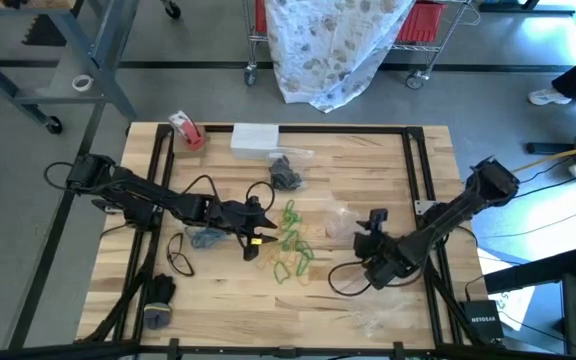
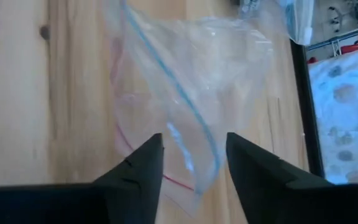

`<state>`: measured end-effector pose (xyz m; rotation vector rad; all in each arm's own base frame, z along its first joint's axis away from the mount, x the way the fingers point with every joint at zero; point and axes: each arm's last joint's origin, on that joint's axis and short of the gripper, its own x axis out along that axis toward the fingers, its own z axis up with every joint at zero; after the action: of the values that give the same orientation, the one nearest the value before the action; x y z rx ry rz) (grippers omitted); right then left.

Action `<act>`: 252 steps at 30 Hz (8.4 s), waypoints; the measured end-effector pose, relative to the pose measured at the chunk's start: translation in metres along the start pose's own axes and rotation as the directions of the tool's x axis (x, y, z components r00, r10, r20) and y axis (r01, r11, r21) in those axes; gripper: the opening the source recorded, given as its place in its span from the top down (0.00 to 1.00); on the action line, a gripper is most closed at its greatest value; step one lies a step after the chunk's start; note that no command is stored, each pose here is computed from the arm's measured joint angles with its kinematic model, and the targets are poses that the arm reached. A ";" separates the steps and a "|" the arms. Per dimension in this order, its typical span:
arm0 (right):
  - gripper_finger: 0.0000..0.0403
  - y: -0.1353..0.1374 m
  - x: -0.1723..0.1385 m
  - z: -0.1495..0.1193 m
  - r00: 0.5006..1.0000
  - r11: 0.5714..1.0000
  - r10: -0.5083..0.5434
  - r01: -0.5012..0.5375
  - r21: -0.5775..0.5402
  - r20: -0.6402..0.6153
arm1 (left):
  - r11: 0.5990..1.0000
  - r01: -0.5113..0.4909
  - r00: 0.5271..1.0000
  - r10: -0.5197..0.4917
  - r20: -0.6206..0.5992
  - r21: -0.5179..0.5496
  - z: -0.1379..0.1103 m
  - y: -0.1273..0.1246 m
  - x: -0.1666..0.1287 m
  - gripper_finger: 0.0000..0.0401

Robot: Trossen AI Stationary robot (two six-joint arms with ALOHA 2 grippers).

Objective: Sort rubber bands
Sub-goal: Open the transparent zip bag, then put the green rubber band into the transparent zip bag

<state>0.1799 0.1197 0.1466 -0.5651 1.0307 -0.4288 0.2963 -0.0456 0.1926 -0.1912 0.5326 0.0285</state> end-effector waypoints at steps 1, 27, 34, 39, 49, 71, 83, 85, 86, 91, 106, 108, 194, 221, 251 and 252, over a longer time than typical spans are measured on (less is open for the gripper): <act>0.65 0.002 0.001 0.001 1.000 1.000 0.005 -0.005 0.011 0.004 | 1.000 0.000 1.000 0.000 0.000 0.000 0.000 0.000 0.000 0.57; 1.00 -0.015 0.024 0.105 0.931 0.927 0.015 -0.149 0.344 0.364 | 0.988 -0.024 0.985 -0.002 0.171 0.150 0.048 -0.032 -0.008 0.64; 1.00 -0.010 0.047 0.120 0.910 0.934 -0.016 -0.134 0.331 0.415 | 0.989 -0.070 0.985 0.049 0.164 0.128 0.048 -0.016 0.001 0.64; 1.00 -0.014 0.053 0.125 0.896 0.922 -0.040 -0.137 0.361 0.441 | 0.993 -0.053 0.994 0.043 0.096 0.108 0.036 -0.010 0.021 0.64; 1.00 -0.014 0.053 0.126 0.894 0.923 -0.034 -0.144 0.357 0.447 | 0.970 -0.157 0.987 0.147 0.066 0.183 0.024 -0.002 0.035 0.64; 1.00 -0.014 0.053 0.126 0.891 0.916 -0.015 -0.170 0.363 0.455 | 0.783 -0.242 0.968 0.235 0.087 0.573 0.022 -0.007 0.035 0.64; 1.00 -0.013 0.052 0.128 0.879 0.909 0.011 -0.208 0.362 0.477 | 0.805 -0.225 0.971 0.235 0.053 0.550 0.015 -0.001 0.043 0.93; 1.00 -0.014 0.051 0.130 0.871 0.893 0.005 -0.226 0.391 0.491 | 0.816 -0.225 0.971 0.233 0.053 0.532 0.015 -0.001 0.043 0.98; 1.00 -0.015 0.050 0.131 0.867 0.882 -0.005 -0.231 0.411 0.499 | 0.820 -0.230 0.970 0.237 0.053 0.524 0.015 -0.001 0.043 0.98; 0.91 -0.027 0.037 0.132 0.858 0.865 -0.030 -0.235 0.443 0.513 | 0.814 -0.346 0.932 0.357 0.069 0.467 0.018 -0.003 0.031 1.00; 0.64 -0.020 0.015 0.103 0.876 0.691 0.294 -0.472 0.547 0.383 | 0.858 -0.503 0.862 0.507 -0.009 0.107 0.027 -0.015 -0.053 1.00; 0.64 -0.008 0.026 0.101 0.885 0.671 0.326 -0.465 0.578 0.334 | 0.861 -0.500 0.864 0.503 -0.016 0.092 0.024 -0.017 -0.051 1.00; 0.99 -0.008 0.084 0.100 0.984 0.874 0.154 -0.094 0.477 -0.089 | 0.898 -0.440 0.897 0.440 -0.034 0.017 0.000 -0.050 -0.028 1.00; 1.00 -0.040 0.000 0.217 0.935 0.936 -0.084 -0.045 0.349 0.344 | 0.889 -0.409 0.908 0.420 0.010 -0.209 0.005 -0.052 -0.026 1.00; 0.69 -0.055 0.000 0.219 0.938 0.911 0.201 -0.285 0.298 0.281 | 0.864 -0.408 0.903 0.430 0.011 -0.294 0.007 -0.048 -0.025 1.00; 0.68 -0.052 -0.004 0.217 0.937 0.912 0.214 -0.292 0.287 0.275 | 0.865 -0.409 0.903 0.430 0.011 -0.292 0.007 -0.048 -0.025 1.00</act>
<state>0.3676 0.1325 0.2676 -0.1745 0.7679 -0.2815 0.2821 -0.0911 0.2193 -0.3503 0.4844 0.5413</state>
